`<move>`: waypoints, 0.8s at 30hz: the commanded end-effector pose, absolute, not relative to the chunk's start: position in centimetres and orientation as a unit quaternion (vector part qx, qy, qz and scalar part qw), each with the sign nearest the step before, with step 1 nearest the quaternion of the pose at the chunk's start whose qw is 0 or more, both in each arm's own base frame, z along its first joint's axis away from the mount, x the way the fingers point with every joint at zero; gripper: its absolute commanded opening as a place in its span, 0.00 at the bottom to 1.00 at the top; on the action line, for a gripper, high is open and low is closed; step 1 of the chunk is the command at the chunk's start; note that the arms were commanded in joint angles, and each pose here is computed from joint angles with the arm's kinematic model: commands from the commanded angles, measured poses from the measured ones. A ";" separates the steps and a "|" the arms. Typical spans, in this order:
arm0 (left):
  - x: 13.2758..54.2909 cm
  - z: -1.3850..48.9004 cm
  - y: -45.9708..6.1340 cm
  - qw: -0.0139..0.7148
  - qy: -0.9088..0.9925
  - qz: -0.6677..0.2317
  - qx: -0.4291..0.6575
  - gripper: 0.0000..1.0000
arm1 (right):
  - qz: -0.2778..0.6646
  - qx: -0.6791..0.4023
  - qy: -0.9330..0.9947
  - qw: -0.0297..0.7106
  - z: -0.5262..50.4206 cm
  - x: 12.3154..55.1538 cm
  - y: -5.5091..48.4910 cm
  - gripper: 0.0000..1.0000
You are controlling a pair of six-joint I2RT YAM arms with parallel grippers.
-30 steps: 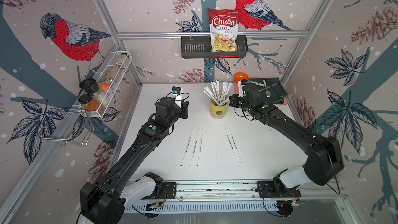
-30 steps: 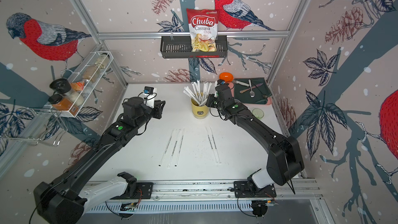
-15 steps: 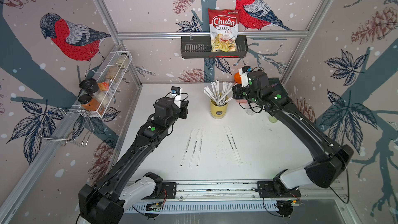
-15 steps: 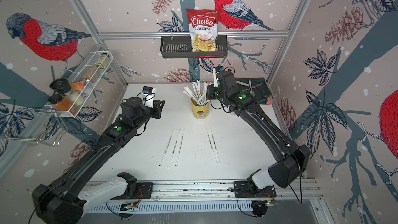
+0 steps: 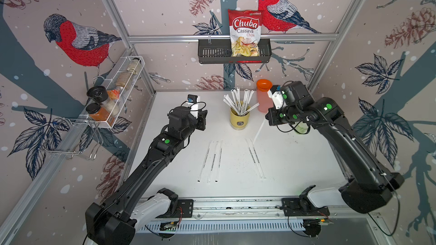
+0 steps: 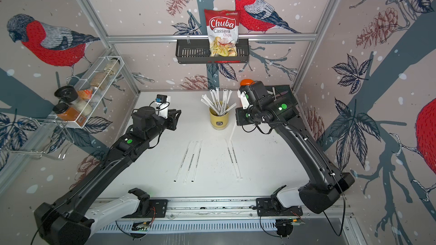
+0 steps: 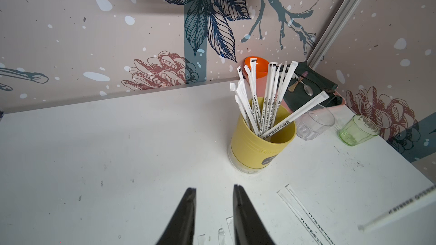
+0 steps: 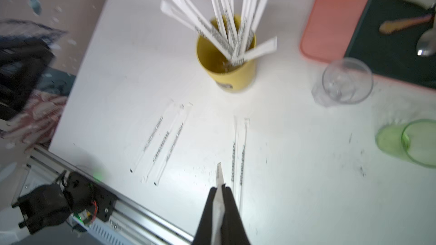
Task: Take the straws out of the storage container
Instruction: Place the straw at the center of the board.
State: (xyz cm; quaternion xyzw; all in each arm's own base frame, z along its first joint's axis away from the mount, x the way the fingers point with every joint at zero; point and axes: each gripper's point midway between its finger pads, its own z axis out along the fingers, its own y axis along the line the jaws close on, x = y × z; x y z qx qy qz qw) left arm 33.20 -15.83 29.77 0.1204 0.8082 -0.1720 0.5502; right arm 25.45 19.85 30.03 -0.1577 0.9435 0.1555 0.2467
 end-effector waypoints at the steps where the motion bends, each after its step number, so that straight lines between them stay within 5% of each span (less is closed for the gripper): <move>1: 33.1 30.5 -16.4 0.555 0.800 -0.192 0.123 0.31 | 0.091 -0.147 0.971 0.166 25.2 22.9 17.4 0.00; 14: 32.7 30.6 -17.0 0.549 0.798 -0.216 0.128 0.31 | 0.007 -0.180 0.983 0.023 13.4 22.0 18.5 0.00; 24: 32.5 30.5 -17.3 0.545 0.798 -0.219 0.136 0.32 | 0.014 -0.150 0.988 0.019 9.6 26.4 18.6 0.00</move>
